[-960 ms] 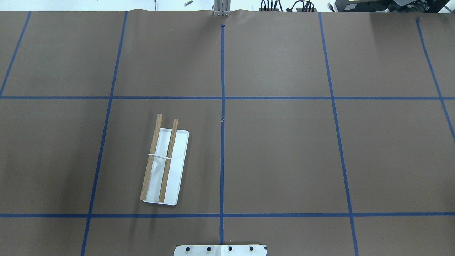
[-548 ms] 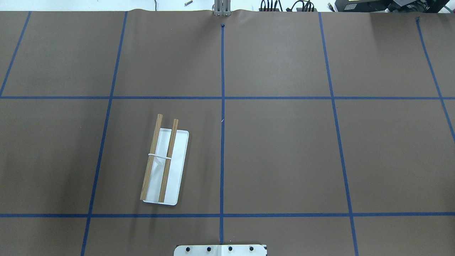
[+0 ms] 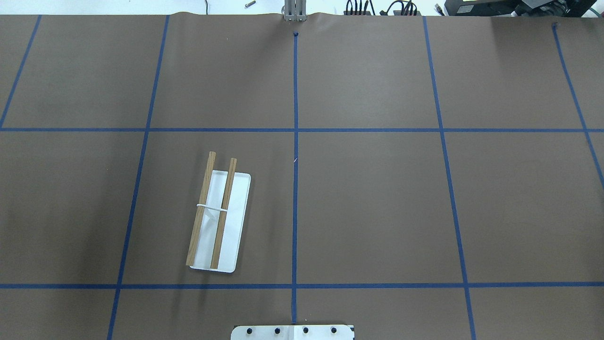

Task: Hang towel on rack

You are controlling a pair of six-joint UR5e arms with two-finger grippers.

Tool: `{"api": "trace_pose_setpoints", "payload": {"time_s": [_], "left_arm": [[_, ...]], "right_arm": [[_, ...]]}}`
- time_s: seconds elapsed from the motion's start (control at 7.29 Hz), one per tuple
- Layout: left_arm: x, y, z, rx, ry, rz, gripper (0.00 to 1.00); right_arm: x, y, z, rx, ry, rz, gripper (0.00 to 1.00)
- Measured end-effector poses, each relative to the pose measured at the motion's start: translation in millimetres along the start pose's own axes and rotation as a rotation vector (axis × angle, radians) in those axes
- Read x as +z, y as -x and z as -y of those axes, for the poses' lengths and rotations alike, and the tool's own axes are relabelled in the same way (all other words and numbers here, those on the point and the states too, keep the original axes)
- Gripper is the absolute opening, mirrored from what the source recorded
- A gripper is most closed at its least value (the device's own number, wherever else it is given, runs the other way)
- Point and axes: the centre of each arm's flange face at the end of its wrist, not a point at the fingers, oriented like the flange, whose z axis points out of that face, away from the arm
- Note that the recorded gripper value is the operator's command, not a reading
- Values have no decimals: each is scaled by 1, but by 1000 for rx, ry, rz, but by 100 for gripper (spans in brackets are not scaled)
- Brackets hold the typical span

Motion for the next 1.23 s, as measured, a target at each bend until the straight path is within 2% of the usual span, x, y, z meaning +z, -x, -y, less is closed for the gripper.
{"api": "trace_pose_setpoints", "payload": {"time_s": [0.41,0.69,0.96,1.23], "left_arm": [[-5,-6,7,11,-12,-1,99],[-24,-30,38,6,-53,-6,99],[-42,-98,91,-75,-91,-36,99],[-44,-202,135,-162,-85,-108,99]], "right_arm": [[-105,71,71,-126,-209,128,0],[-180,137,119,-216,-320,199,0],[-239,234,162,-246,-378,236,0],[-271,356,186,-271,-399,266,0]]}}
